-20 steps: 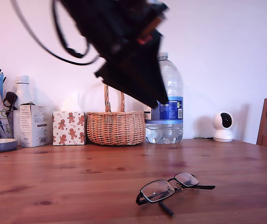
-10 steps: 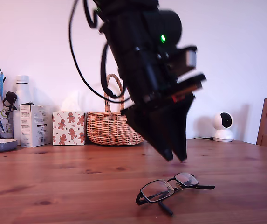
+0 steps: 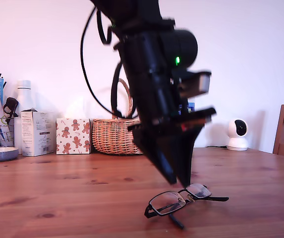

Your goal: Pick up the glasses and open them, then place them back on the table

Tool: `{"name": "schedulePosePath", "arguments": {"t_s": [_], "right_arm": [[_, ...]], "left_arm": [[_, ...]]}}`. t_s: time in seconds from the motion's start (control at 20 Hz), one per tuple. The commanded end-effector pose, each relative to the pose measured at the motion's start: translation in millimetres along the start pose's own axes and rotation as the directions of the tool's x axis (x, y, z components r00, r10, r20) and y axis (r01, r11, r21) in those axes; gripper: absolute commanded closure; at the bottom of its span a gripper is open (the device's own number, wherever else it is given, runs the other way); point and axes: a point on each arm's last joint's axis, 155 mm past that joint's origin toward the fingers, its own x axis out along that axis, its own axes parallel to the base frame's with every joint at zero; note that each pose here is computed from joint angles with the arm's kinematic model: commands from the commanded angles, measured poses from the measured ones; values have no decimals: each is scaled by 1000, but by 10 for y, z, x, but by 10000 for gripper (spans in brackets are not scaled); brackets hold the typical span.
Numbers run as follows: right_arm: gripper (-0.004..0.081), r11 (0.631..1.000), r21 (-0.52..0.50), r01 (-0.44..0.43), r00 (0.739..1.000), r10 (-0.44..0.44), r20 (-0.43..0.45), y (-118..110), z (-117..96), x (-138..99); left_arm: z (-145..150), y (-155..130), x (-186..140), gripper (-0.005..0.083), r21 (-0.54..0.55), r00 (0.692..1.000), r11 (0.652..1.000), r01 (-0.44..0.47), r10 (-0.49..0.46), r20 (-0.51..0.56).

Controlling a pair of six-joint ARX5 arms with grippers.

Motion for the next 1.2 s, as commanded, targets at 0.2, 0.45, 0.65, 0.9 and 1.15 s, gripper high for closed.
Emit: {"name": "schedulePosePath", "arguments": {"t_s": [0.2,0.45,0.65,0.9,1.15], "right_arm": [[783,1000,3,0,1000,0,-15,-10,-65,28],[783,1000,3,0,1000,0,-15,-10,-65,28],[783,1000,3,0,1000,0,-15,-9,-64,28],[783,1000,3,-1,1000,1,-15,-8,-64,27],[782,1000,2,-1,1000,1,-15,-8,-63,27]], "left_arm": [[42,-4,71,530,-1,1000,1000,-5,5,9],[38,-1,83,539,-5,1000,1000,-6,6,7],[-59,13,196,538,-20,999,1000,-6,5,-36],[-57,30,201,539,-25,999,1000,-10,10,-35],[-75,15,281,538,-22,999,1000,-8,7,-45]]}}
